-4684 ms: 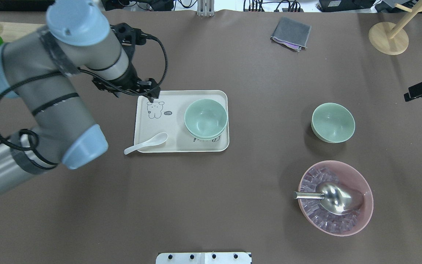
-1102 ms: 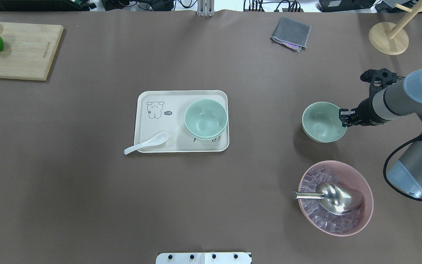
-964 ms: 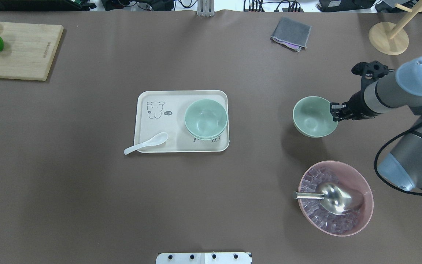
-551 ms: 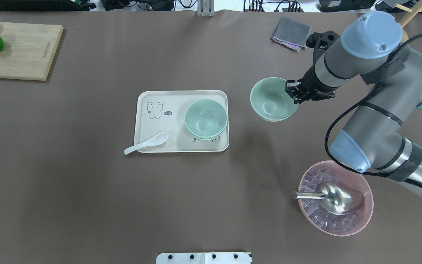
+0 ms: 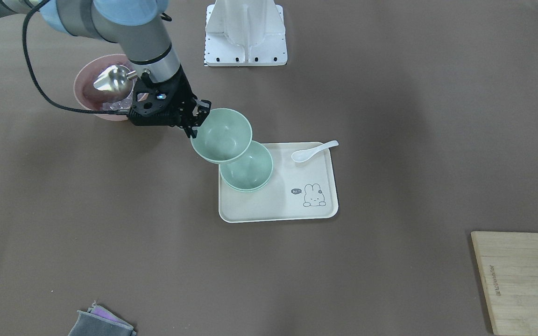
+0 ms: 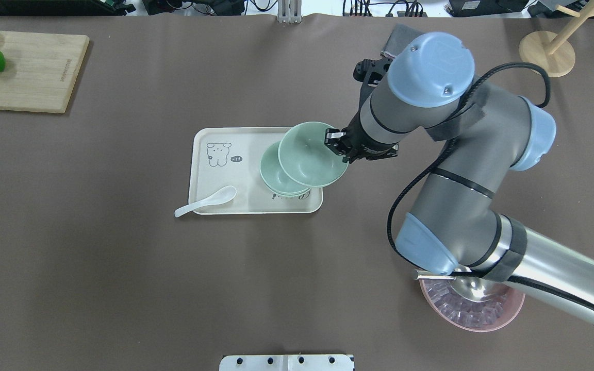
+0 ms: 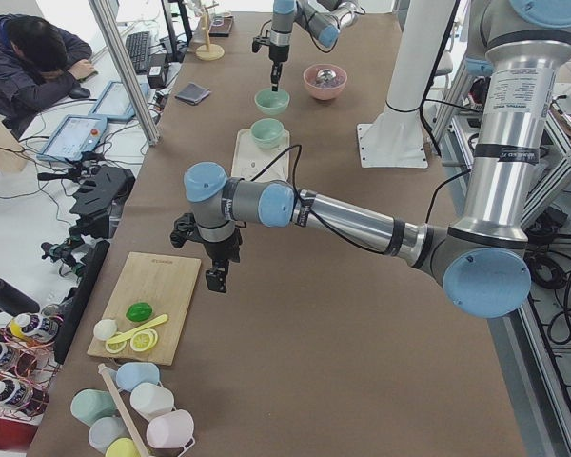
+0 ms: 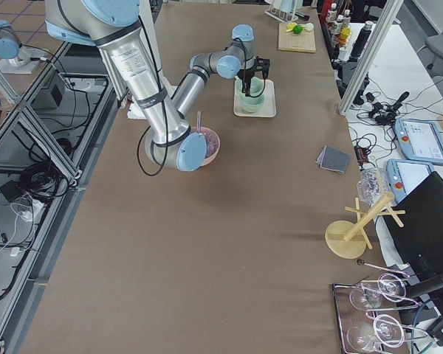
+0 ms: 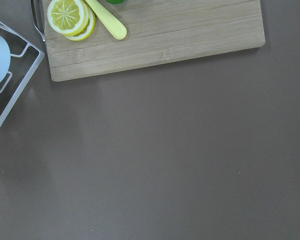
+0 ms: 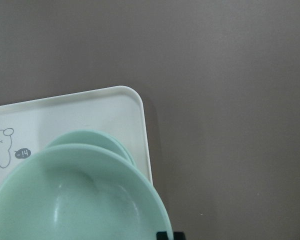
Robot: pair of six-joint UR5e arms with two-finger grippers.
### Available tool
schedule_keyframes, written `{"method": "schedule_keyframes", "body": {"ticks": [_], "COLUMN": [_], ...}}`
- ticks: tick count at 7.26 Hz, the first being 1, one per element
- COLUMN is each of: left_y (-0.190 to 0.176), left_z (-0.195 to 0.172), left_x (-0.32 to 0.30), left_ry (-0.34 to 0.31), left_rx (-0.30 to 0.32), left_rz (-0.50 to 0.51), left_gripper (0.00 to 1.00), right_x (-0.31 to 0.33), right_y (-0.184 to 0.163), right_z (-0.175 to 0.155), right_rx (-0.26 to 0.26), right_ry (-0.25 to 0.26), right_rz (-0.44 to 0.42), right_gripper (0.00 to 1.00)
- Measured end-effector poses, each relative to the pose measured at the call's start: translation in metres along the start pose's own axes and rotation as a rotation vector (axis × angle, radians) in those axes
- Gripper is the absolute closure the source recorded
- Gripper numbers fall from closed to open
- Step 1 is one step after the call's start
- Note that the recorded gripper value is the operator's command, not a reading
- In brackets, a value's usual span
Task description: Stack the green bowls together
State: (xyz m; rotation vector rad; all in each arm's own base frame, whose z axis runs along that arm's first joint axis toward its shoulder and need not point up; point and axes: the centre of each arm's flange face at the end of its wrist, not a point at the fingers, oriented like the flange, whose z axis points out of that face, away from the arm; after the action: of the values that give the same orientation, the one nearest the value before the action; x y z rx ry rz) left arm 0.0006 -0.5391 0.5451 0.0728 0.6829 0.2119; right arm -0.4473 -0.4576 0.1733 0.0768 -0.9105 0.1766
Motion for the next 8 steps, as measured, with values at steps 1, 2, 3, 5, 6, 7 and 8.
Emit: {"method": "schedule_keyframes", "body": {"ticks": [1, 2, 3, 5, 6, 7, 8], "left_y": [0.000, 0.000, 0.001, 0.004, 0.005, 0.005, 0.005], "left_z": [0.000, 0.000, 0.000, -0.001, -0.002, -0.003, -0.003], "left_x": [0.000, 0.000, 0.000, 0.001, 0.002, 0.003, 0.003], "left_ry": [0.000, 0.000, 0.000, 0.000, 0.000, 0.000, 0.000], "left_rx": [0.000, 0.000, 0.000, 0.003, 0.006, 0.008, 0.008], "left_rz": [0.000, 0.001, 0.001, 0.003, 0.005, 0.006, 0.006], "left_gripper": [0.02, 0.02, 0.02, 0.02, 0.02, 0.02, 0.02], "right_x": [-0.025, -0.045, -0.056, -0.060, -0.059, -0.058, -0.056], "right_y": [-0.002, -0.008, -0.013, -0.014, -0.013, -0.013, -0.014], "right_z": [0.009, 0.018, 0.028, 0.043, 0.046, 0.049, 0.053], "right_rx": [-0.011, -0.021, -0.029, -0.040, -0.043, -0.044, -0.045], "right_ry": [0.032, 0.066, 0.093, 0.121, 0.126, 0.130, 0.134], "right_rz": [0.021, 0.038, 0.050, 0.051, 0.046, 0.043, 0.039], "right_gripper": [1.00, 1.00, 1.00, 1.00, 1.00, 1.00, 1.00]}}
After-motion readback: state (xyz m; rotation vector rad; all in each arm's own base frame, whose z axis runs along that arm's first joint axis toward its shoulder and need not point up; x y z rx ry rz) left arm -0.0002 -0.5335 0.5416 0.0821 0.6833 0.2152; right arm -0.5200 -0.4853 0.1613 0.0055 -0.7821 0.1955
